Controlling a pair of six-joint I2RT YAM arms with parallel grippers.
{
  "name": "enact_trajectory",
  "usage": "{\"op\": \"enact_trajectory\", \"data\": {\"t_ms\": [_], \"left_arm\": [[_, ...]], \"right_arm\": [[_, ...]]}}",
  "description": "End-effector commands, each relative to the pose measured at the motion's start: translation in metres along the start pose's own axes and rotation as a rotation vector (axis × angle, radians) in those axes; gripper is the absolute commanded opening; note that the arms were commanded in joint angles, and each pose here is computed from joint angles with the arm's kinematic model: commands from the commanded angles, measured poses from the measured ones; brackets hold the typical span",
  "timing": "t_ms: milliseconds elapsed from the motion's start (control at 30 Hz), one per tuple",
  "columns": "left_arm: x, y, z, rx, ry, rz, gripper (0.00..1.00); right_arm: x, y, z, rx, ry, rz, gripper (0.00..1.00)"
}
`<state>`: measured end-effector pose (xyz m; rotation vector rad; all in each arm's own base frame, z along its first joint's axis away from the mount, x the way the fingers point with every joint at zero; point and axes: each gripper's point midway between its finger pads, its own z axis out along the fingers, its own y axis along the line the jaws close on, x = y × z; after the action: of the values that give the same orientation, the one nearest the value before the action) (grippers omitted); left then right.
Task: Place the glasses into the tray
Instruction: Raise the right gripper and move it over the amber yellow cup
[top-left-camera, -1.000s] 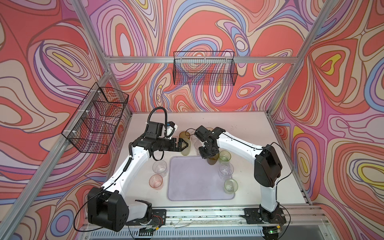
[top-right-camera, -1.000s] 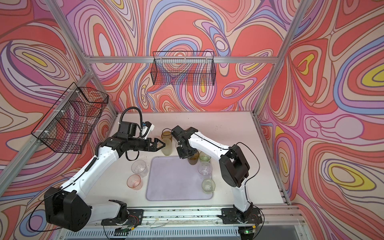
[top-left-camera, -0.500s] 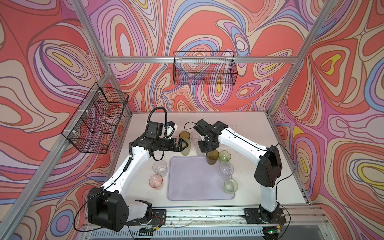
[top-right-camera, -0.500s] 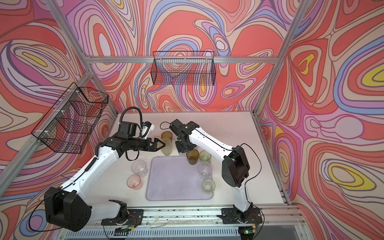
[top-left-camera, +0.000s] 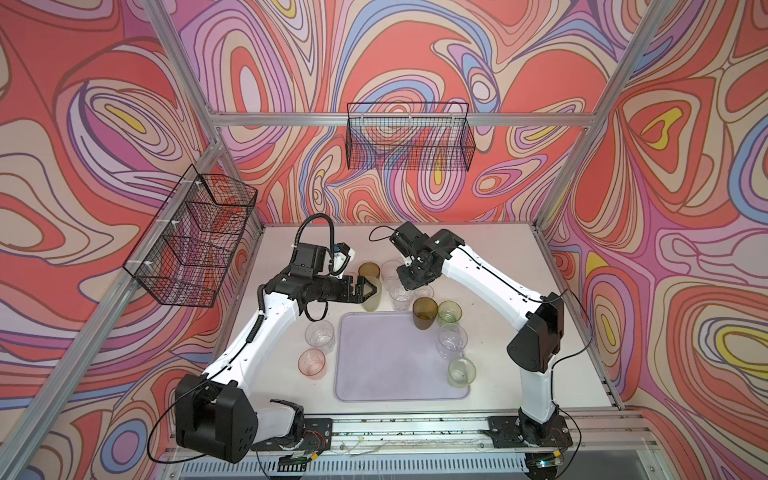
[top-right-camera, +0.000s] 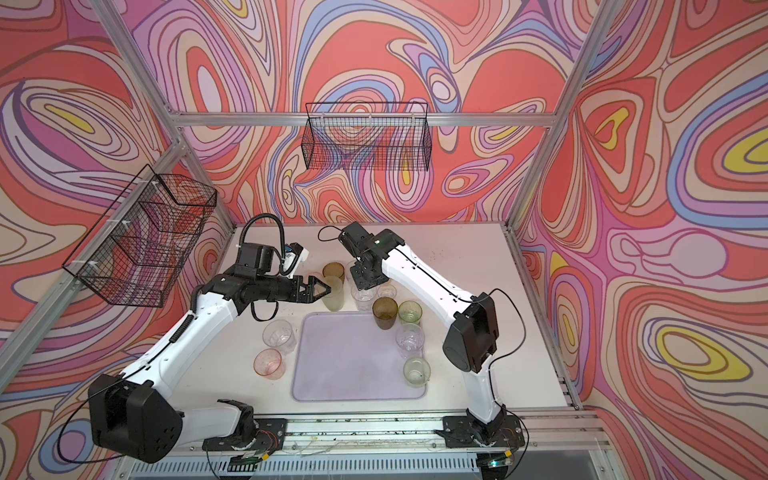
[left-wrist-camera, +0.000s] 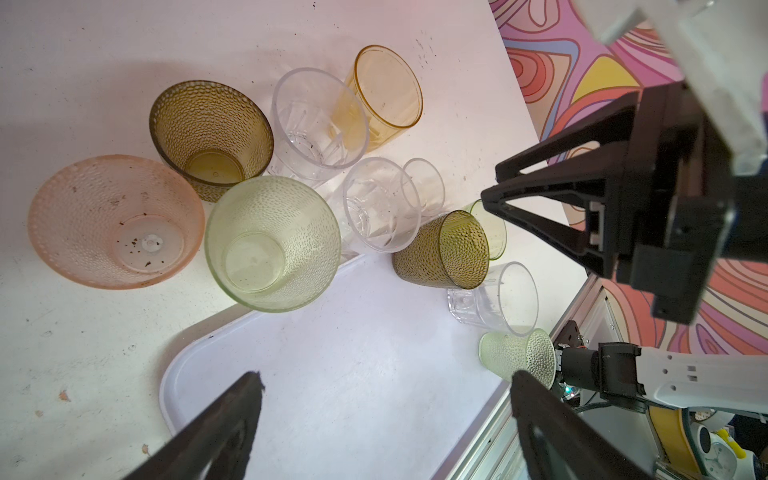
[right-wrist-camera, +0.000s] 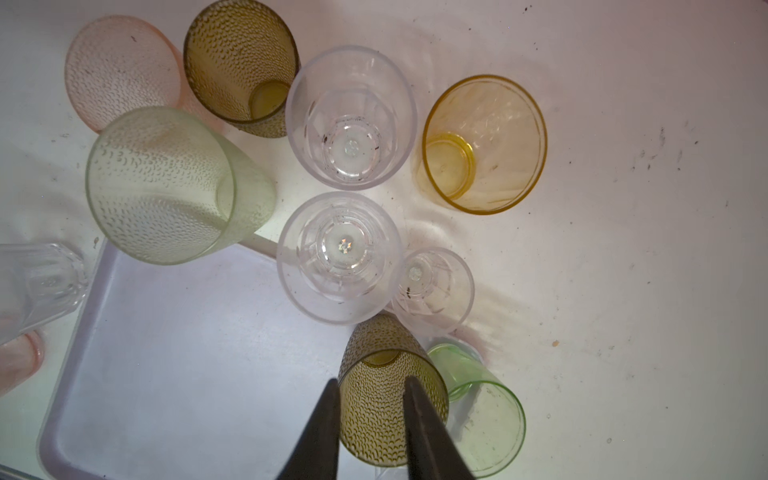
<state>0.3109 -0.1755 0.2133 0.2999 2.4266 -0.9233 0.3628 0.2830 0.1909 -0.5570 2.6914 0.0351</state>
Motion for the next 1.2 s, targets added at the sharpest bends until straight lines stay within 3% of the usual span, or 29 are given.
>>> {"op": "enact_trajectory", "data": {"t_ms": [0,1167], "left_arm": [[0.000,0.000,0.002,0.007,-0.003,0.007,0.96],[0.001,-0.001,0.001,0.008,-0.007,0.007,0.96]], "right_arm": [[-0.007,-0.009,0.018,0.010,0.006,-0.018,0.27],[-0.054,-0.038,0.093,-0.061,-0.047,-0.075,0.28]]}}
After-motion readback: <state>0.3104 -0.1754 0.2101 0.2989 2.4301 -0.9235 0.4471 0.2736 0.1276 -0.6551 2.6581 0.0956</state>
